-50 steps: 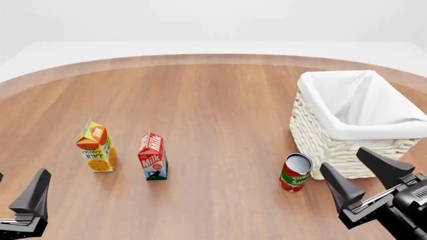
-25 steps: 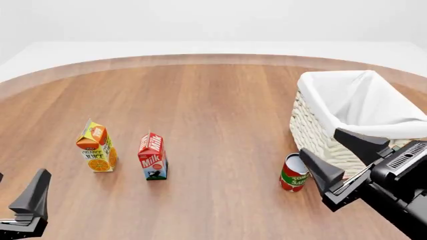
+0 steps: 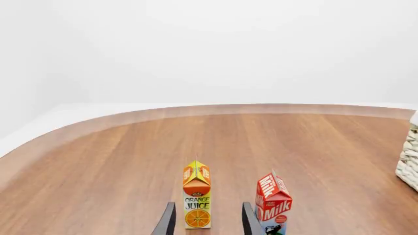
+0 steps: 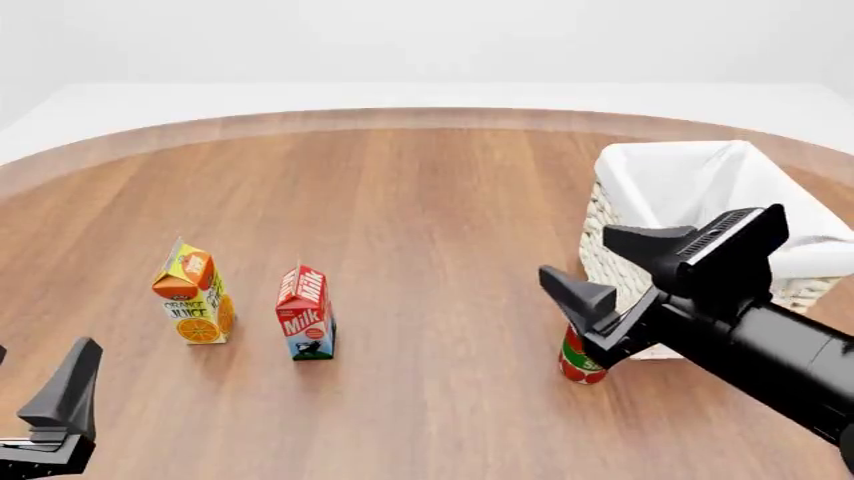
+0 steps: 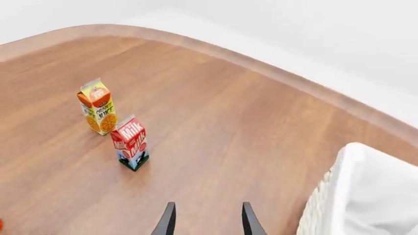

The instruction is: Pick the milk and place it in the basket.

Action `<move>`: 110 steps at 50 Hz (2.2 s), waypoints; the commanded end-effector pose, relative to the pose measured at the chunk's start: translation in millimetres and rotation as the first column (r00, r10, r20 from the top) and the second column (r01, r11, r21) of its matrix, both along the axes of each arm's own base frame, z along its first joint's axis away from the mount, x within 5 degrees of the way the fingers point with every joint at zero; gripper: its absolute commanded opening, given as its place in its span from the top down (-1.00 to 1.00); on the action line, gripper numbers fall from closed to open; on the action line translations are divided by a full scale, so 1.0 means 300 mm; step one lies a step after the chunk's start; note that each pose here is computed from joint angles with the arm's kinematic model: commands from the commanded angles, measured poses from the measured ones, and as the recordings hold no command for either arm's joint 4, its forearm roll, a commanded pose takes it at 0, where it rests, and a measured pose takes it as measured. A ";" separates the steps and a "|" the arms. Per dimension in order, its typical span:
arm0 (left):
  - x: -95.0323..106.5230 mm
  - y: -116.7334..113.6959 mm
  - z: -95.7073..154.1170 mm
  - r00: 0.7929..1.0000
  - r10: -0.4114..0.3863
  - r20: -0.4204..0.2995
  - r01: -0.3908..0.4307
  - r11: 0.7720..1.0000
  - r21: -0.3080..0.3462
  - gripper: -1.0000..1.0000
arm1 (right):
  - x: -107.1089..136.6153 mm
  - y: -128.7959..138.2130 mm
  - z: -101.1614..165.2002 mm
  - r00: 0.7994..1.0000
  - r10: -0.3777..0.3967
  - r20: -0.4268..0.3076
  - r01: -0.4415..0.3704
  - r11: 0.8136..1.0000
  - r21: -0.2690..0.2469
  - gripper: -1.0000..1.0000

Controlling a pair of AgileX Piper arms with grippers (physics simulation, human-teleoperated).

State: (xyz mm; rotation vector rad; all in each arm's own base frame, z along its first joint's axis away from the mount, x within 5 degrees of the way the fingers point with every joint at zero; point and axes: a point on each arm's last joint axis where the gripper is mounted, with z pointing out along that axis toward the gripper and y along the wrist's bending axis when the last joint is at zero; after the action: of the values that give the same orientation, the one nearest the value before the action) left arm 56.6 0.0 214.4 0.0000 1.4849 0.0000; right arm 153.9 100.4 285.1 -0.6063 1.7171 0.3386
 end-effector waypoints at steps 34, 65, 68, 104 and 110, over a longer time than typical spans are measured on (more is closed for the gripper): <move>0.000 0.000 0.000 1.000 0.000 0.000 0.000 1.000 0.000 -1.00 | 0.174 0.263 0.156 0.976 0.087 -0.198 -0.070 0.993 0.093 -1.00; 0.000 0.000 0.000 1.000 0.000 0.000 0.000 1.000 0.000 -1.00 | 0.267 0.421 0.128 0.943 0.105 -0.316 -0.041 0.978 0.202 -1.00; 0.000 0.000 0.000 1.000 0.000 0.000 0.000 1.000 0.000 -1.00 | 0.268 0.434 0.124 0.940 0.111 -0.324 -0.040 0.975 0.218 -1.00; 0.000 0.000 0.000 1.000 0.000 0.000 0.000 1.000 0.000 -1.00 | 0.370 0.533 0.060 0.910 0.094 -0.405 0.036 0.953 0.301 -1.00; 0.000 0.000 0.000 1.000 0.000 0.000 0.000 1.000 0.000 -1.00 | 0.380 0.549 0.048 0.904 0.095 -0.417 0.042 0.951 0.306 -1.00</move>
State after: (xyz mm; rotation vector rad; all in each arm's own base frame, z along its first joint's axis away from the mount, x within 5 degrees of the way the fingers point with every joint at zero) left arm 56.6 0.0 214.4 0.0000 1.4849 0.0000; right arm 261.7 256.1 305.4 -0.3607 2.0014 0.7740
